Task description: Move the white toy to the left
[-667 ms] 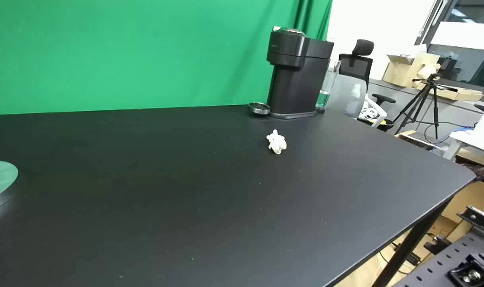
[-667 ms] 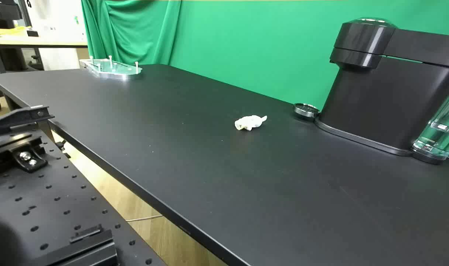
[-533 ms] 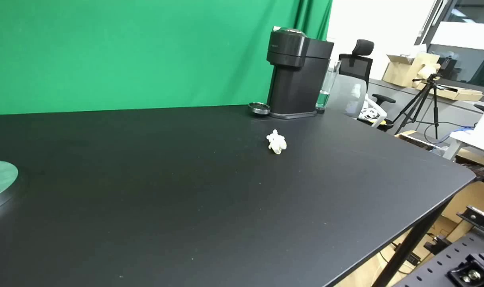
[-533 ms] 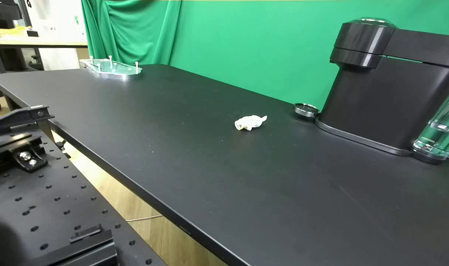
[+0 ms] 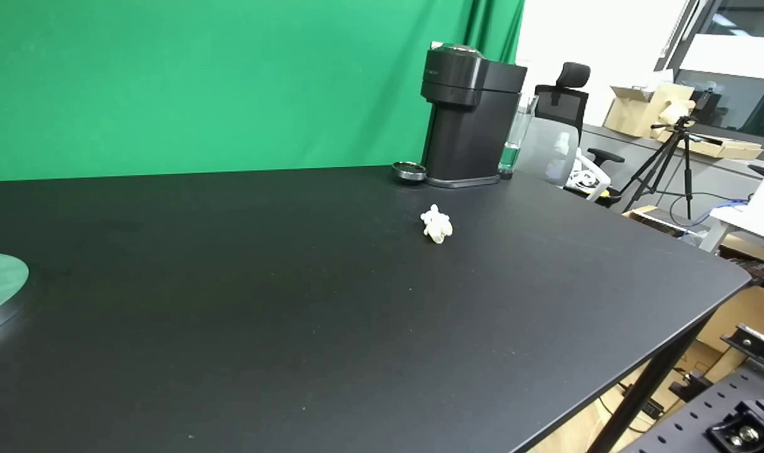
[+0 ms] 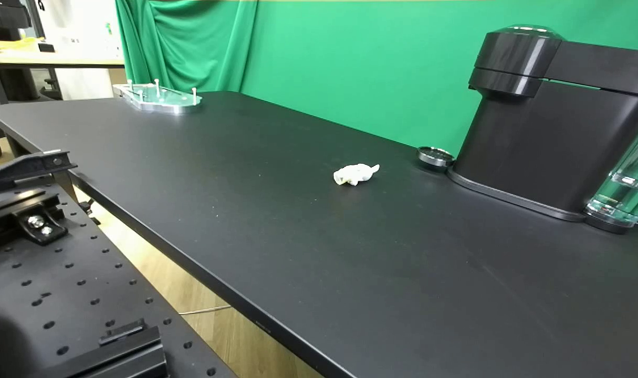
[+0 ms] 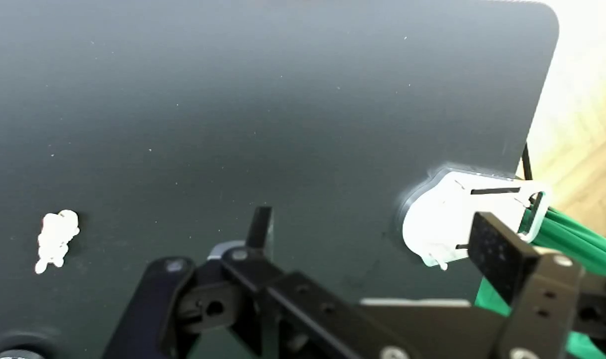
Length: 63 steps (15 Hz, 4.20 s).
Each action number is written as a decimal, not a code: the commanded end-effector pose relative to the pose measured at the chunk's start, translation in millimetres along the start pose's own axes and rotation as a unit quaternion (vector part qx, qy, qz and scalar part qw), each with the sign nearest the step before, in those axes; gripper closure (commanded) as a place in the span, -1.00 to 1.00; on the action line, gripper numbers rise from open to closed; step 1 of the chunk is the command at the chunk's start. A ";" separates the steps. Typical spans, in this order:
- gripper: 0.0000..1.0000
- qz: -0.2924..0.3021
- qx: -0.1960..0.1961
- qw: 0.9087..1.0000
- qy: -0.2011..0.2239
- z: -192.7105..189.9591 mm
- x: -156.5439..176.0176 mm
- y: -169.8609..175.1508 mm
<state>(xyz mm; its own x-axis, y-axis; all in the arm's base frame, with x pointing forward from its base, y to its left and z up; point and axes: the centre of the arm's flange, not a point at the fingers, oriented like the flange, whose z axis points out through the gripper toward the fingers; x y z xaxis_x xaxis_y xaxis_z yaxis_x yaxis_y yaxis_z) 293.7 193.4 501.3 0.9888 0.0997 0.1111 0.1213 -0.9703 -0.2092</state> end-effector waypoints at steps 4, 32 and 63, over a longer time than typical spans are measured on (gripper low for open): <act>-1.00 0.002 -0.009 1.000 0.007 1.6 2.1 3.0; -1.00 0.048 -0.098 0.994 -0.003 66.6 125.4 250.3; -1.00 0.101 -0.101 0.976 -0.162 295.6 211.1 367.6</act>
<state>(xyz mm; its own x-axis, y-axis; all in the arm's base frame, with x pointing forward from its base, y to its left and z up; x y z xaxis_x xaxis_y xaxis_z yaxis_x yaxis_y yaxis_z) 558.9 -79.1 168.1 0.9700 -0.0611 -0.2353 -0.0650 -0.9979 -0.0086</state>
